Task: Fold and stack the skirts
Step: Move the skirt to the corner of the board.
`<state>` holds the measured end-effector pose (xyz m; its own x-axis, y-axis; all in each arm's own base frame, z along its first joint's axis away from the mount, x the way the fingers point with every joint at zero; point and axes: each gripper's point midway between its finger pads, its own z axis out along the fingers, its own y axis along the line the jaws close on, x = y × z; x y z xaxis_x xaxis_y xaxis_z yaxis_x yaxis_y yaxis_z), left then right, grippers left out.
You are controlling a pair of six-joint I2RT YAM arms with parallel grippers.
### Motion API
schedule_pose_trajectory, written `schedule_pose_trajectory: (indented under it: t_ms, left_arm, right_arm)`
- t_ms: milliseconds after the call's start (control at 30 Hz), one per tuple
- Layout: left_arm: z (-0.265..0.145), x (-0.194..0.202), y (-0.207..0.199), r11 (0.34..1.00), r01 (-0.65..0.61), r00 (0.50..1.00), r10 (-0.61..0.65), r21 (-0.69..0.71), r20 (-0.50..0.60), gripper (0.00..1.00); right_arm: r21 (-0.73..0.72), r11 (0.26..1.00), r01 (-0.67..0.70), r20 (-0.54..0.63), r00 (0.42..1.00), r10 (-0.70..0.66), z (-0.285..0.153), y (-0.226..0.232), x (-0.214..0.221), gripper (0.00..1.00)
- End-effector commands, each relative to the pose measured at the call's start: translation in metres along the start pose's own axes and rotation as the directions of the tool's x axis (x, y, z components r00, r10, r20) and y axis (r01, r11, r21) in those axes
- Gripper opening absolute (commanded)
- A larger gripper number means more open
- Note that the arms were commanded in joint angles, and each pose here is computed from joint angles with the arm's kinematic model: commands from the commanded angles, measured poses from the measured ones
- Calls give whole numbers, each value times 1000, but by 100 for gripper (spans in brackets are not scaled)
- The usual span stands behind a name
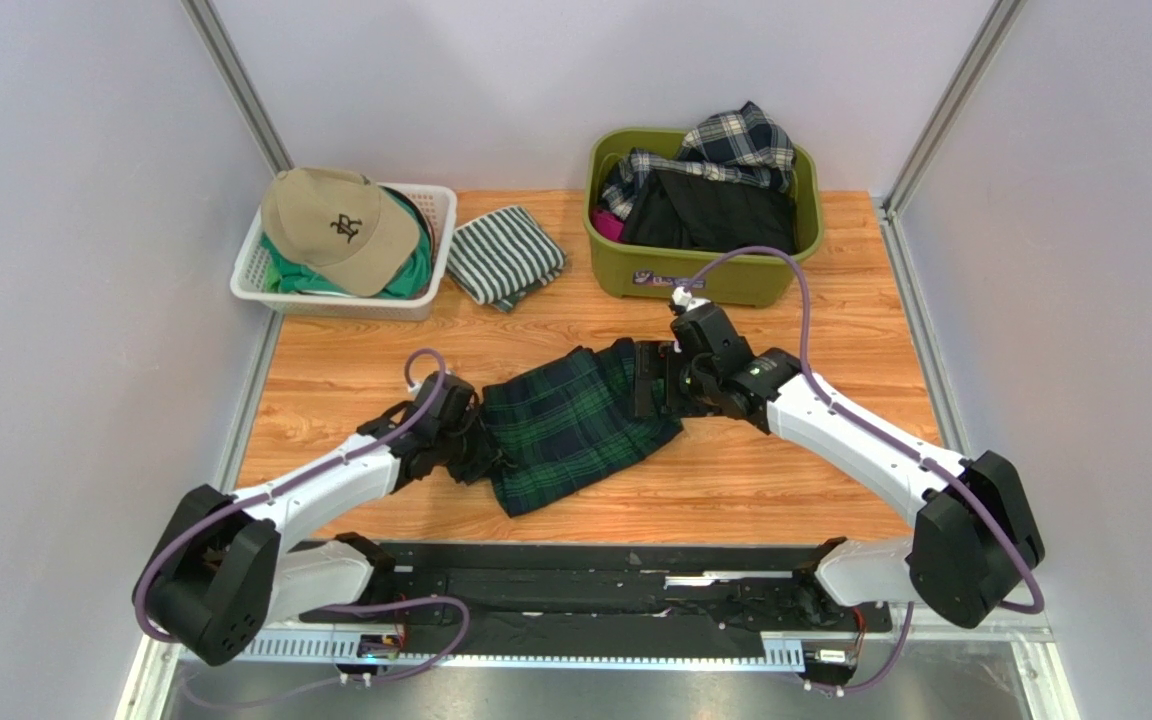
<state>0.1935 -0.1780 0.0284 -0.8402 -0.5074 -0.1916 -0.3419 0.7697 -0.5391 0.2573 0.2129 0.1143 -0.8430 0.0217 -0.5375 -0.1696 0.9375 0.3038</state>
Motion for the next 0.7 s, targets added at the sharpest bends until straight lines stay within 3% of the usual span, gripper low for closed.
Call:
schedule_pose_trajectory:
  t_ms: [0,33,67,233,333,367,467,600,667]
  left_arm:
    - [-10,-32,9,984,-47,993,65,-173,101,22]
    - [-14,-37,13,972,-115,986,138,-207,98,15]
    - [-23,-42,12,958,-136,982,164,-253,92,0]
    - [-50,-67,23,862,-274,941,332,-426,67,0]
    - [-63,-84,50,747,-289,918,393,-598,47,0]
    - [-68,-93,63,682,-288,907,419,-673,36,0]
    - [-79,-114,73,592,-258,898,439,-763,36,0]
    - [-90,-150,68,540,-287,853,521,-791,46,0]
    - [-91,-171,64,555,-275,827,553,-785,101,0]
  right_arm:
    - [4,1000,7,73,997,-8,-9,-5,-14,96]
    - [9,1000,10,79,997,-11,-12,-7,-14,96]
    - [22,1000,10,86,996,-12,-13,-10,-15,96]
    - [53,999,4,97,995,-9,-20,-23,-12,96]
    - [52,999,-9,87,996,5,-20,-28,-6,96]
    - [50,999,-16,76,997,12,-19,-28,-3,96]
    - [40,999,-31,53,998,29,-18,-29,2,96]
    - [28,999,-45,41,998,44,-20,-30,5,96]
    - [15,999,-48,44,998,47,-22,-29,5,96]
